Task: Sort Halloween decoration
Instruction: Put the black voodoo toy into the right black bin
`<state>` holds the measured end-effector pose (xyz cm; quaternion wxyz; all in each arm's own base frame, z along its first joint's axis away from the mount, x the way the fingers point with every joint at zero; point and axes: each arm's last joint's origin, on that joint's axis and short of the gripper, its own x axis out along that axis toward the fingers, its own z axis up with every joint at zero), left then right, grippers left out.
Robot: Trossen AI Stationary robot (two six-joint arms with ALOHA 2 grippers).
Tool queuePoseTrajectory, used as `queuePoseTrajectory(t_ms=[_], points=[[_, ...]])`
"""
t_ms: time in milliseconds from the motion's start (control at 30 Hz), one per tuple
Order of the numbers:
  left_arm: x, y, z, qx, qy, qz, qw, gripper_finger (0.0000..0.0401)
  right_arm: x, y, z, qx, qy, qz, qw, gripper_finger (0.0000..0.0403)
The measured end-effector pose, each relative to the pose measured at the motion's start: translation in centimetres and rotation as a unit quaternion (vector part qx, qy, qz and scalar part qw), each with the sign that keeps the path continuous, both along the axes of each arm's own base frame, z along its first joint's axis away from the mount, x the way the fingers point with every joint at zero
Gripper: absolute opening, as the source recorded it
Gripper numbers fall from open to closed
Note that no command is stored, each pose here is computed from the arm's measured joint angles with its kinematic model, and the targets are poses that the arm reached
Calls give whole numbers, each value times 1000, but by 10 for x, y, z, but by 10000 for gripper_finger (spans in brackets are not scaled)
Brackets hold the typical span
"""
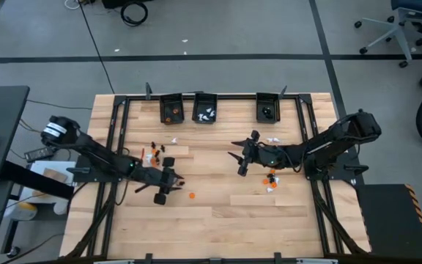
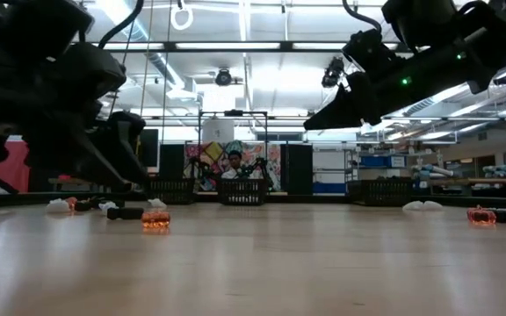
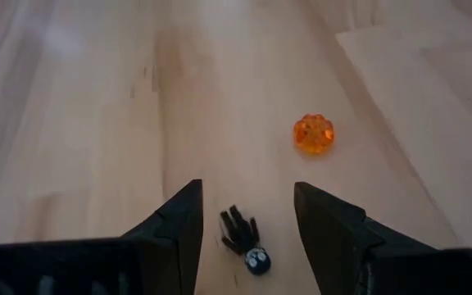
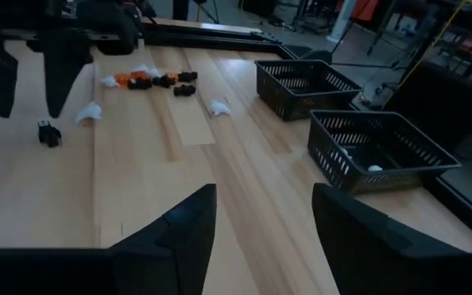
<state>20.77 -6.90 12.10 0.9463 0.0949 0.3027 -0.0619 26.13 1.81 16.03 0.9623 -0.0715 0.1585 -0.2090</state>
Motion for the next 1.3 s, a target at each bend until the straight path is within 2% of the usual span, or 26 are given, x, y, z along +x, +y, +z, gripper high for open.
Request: queuePoseTrajectory(t_ms=[500, 633, 1033, 1300], points=[[3, 4, -22, 5, 48, 27, 998, 168, 0, 1, 0, 2, 1, 7, 1000, 207], [4, 4, -27, 8, 57, 25, 998, 143, 0, 1, 0, 2, 1, 7, 1000, 207], [3, 4, -28, 8, 65, 24, 998, 29, 0, 1, -1, 2, 2, 7, 1000, 207], [3, 4, -28, 4, 64, 30, 997, 18, -2, 6, 3, -14, 3, 12, 1000, 207]])
